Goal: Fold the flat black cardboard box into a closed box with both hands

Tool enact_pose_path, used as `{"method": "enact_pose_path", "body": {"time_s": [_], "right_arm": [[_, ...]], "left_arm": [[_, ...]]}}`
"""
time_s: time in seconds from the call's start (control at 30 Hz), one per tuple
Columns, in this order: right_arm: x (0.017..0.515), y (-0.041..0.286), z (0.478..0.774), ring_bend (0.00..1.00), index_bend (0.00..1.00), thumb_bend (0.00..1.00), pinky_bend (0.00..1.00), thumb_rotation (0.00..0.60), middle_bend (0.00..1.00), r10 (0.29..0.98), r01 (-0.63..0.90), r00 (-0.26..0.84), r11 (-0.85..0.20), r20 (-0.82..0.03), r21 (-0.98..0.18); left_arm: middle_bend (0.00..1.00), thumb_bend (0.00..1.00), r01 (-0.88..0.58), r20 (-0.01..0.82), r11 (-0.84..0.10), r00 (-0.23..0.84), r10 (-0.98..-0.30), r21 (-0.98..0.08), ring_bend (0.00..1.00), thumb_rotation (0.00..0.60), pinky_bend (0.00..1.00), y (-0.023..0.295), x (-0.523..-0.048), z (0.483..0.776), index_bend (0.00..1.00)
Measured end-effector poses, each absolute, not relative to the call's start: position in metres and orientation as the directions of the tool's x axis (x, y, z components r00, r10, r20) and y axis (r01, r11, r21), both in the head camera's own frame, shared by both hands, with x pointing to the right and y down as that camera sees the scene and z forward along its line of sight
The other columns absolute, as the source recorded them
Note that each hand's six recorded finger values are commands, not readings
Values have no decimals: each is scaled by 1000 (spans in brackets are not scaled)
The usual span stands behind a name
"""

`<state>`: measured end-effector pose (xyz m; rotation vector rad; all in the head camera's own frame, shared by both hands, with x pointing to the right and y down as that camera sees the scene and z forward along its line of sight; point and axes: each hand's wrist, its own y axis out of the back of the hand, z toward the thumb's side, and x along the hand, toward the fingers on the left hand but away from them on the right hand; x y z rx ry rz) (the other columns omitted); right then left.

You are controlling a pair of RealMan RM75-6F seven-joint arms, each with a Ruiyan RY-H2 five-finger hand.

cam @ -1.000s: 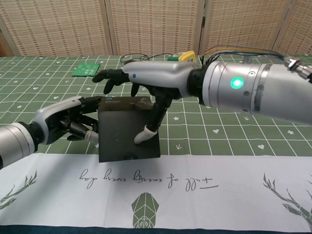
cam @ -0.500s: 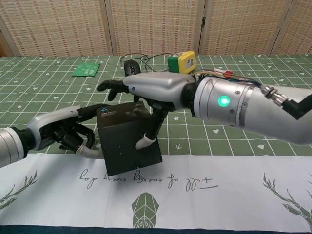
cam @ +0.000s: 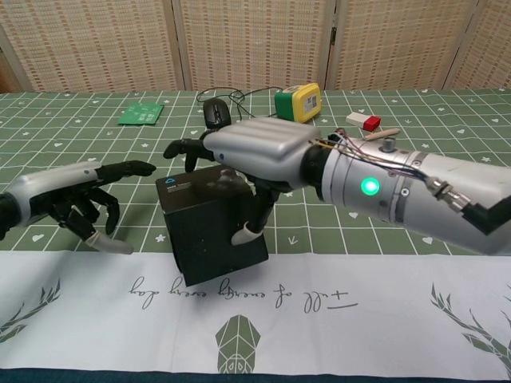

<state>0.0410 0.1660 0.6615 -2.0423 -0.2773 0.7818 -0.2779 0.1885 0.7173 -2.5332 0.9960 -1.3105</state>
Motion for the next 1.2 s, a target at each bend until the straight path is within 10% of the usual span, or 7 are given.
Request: {"method": "enact_pose_path", "body": {"time_s": [0.93, 1.2], "right_arm": [[30, 171, 681, 328, 447, 286, 438, 600, 430, 540, -126, 786, -340, -303, -932], [35, 170, 674, 225, 291, 216, 437, 600, 225, 549, -97, 783, -357, -293, -929]], "left_arm": [[0, 38, -551, 676, -723, 344, -652, -417, 562, 600, 924, 170, -309, 711, 0], [0, 38, -556, 659, -712, 347, -668, -429, 562, 600, 924, 166, -311, 705, 0]]}}
